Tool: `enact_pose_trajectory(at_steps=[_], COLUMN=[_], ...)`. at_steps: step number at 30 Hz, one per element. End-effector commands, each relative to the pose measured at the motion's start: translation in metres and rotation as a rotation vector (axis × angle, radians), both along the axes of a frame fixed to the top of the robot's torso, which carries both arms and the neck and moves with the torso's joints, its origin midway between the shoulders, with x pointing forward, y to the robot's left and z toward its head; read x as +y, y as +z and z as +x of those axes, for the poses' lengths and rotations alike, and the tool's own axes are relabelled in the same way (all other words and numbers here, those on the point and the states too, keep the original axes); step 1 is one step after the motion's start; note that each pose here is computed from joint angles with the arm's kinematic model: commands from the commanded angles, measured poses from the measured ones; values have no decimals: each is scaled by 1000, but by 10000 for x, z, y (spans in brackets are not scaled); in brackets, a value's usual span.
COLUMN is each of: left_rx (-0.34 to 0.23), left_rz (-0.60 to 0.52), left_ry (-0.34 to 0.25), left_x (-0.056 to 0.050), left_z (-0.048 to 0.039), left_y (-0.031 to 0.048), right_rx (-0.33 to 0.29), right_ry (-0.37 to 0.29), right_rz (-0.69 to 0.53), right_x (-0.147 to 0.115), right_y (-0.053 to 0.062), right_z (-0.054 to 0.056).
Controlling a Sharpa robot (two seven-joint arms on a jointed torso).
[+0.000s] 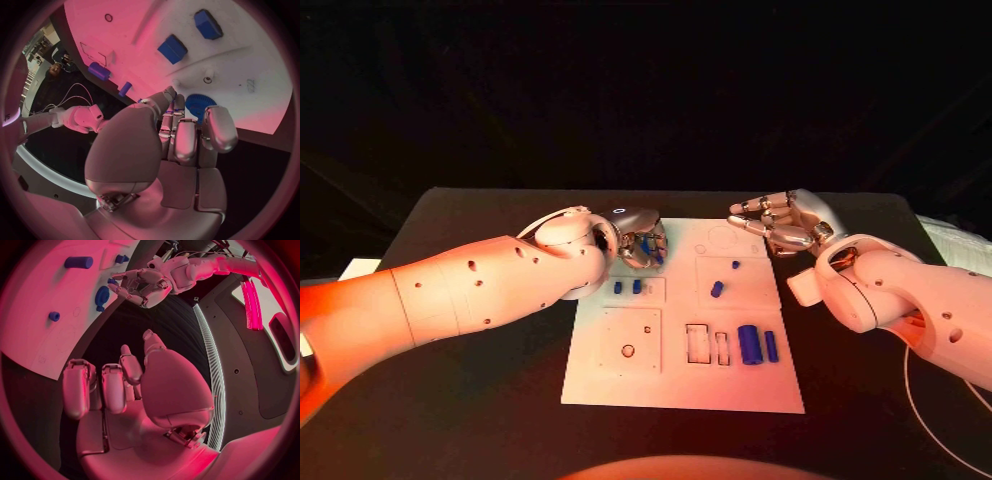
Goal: Assemble the parts on the task board
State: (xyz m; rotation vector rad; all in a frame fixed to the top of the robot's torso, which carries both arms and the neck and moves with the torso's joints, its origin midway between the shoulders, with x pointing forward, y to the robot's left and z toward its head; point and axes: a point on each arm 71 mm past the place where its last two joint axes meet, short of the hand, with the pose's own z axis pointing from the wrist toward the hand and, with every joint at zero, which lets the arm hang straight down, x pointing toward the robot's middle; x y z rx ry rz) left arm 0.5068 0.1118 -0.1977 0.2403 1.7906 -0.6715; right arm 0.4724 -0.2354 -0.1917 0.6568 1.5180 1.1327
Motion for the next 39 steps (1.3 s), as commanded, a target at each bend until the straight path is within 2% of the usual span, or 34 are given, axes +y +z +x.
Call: enact_pose_trajectory(at_steps=[1, 4, 8, 12, 18, 26, 39], left_rx=[-4, 4, 28, 58, 83, 112, 147], left_rz=[-86, -98, -96, -80, -60, -31, 0], left_ry=[20, 31, 55, 81, 103, 117, 114], left_x=[30, 92, 228, 383, 500, 561, 534], left_z=[-16, -30, -47, -46, -32, -5, 5], left_y=[71, 102, 121, 106, 75, 18, -59], right_rx=[-5, -5, -4, -4, -5, -5, -5], right_ry=[21, 21, 20, 17, 17, 19, 19], right_rz=[-4, -4, -5, -6, -5, -5, -5], right_x=[20, 18, 12, 2, 3, 8, 8], right_y=[-2, -2, -2, -1, 0, 0, 1], right_z=[-8, -8, -9, -10, -12, -12, -14])
